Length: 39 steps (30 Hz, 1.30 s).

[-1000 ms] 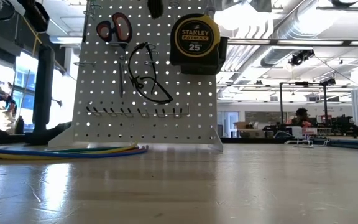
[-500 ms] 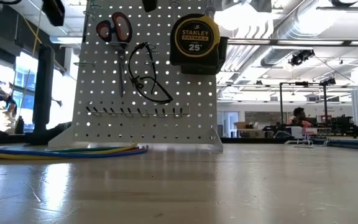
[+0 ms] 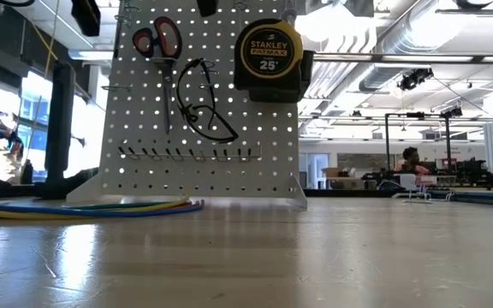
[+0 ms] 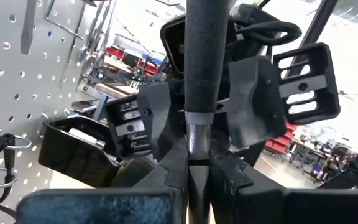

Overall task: Hang tools onto peg board
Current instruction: Hang the plier on the peg board

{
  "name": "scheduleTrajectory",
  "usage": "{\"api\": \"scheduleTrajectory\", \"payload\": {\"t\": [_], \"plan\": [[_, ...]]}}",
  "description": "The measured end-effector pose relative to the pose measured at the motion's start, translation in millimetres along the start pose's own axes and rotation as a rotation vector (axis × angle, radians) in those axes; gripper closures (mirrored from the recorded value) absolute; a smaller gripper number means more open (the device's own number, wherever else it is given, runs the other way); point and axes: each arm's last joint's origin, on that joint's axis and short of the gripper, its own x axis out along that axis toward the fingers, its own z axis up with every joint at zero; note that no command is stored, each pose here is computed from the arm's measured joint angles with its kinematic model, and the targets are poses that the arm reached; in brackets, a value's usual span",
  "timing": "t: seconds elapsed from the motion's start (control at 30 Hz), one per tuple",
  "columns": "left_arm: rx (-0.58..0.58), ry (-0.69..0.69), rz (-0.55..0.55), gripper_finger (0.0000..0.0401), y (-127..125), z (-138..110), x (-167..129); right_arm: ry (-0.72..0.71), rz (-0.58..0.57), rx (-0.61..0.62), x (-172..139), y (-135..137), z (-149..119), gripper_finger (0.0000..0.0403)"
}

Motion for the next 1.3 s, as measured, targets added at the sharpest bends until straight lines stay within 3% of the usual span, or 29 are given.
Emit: {"api": "scheduleTrajectory", "payload": {"t": [0.27, 0.53, 0.73, 1.13, 1.3], "plan": [[-0.024, -0.009, -0.032, 0.0375, 0, 2, 1, -0.038, 0.008, -0.037, 0, 3, 2, 0.0355], [-0.029, -0.007, -0.027, 0.0372, 0, 2, 1, -0.044, 0.009, -0.057, 0, 3, 3, 0.0357], [-0.100, 0.049, -0.068, 0.0314, -2, 2, -5, -0.051, -0.004, -0.063, 0, 2, 3, 0.0379], [-0.248, 0.226, -0.158, 0.0290, 0, 16, -44, -0.041, 0.011, -0.069, -4, 7, 3, 0.0379], [-0.319, 0.297, -0.224, 0.0289, 3, 23, -61, -0.045, -0.015, -0.141, -4, 9, 4, 0.0379]]}}
